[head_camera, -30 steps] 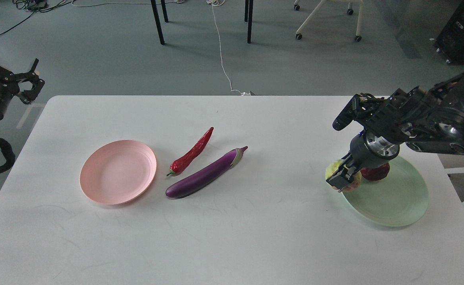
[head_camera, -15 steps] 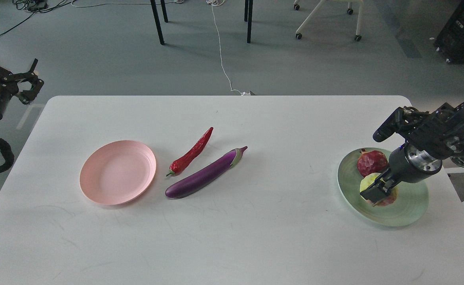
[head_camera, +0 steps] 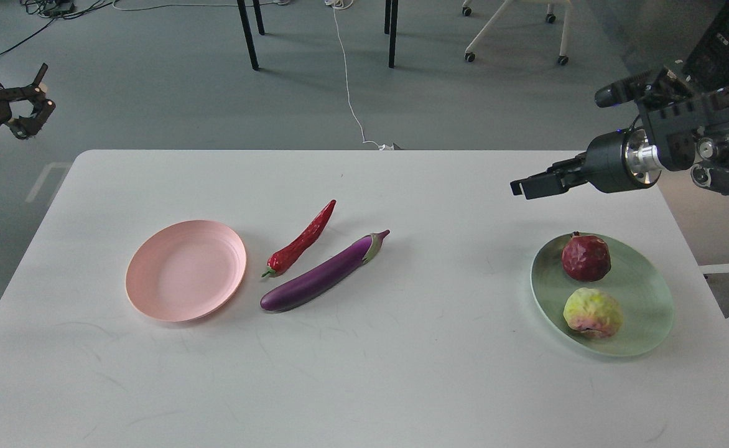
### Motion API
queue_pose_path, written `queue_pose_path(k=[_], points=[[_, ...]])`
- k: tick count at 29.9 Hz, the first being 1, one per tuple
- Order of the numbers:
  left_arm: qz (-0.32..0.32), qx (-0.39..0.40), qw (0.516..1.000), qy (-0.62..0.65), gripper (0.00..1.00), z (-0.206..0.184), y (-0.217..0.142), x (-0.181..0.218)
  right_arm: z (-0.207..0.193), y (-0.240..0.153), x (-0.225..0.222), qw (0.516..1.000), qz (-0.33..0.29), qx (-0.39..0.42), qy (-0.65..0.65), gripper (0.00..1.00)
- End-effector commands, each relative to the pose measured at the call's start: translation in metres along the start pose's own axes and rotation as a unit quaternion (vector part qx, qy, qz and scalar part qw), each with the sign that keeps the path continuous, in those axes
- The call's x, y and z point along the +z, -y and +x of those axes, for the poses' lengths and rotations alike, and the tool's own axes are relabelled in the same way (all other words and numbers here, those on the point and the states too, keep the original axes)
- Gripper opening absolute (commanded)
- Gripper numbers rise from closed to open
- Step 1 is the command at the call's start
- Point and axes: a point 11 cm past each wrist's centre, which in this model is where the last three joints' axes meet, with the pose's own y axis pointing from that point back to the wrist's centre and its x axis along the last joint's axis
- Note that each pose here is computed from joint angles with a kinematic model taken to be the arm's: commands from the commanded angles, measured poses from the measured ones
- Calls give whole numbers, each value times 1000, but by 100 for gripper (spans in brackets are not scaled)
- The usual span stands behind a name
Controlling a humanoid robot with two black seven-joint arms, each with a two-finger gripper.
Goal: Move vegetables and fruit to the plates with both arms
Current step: 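Raise the right gripper away from the plate, then reach the left hand to the red chili pepper and grasp it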
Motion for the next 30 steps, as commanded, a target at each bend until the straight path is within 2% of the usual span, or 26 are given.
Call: queue_pose_path(k=[1,5,9,11,15,17,23,26,30], points=[[23,-56,994,88,98,-28,7,4,24,5,0,994,29,83,62,98],[42,-100,983,144,98,-51,10,-2,52,6,4,972,61,185,130,98],[87,-143,959,228,98,-66,9,-25,53,13,0,927,124,259,243,98],[103,-173,934,295,98,-78,15,-34,48,12,5,901,143,287,293,98],[119,-249,884,378,98,-123,28,-83,29,8,25,838,167,332,399,98],[125,-268,859,417,98,-131,28,-98,20,5,36,799,179,354,453,98],[148,-329,777,516,97,-154,16,-148,-12,0,62,668,212,393,595,99],[147,-353,729,567,97,-163,4,-172,-39,1,72,606,233,379,659,99],[155,-403,638,637,93,-167,-17,-205,-68,0,74,547,278,353,706,99]])
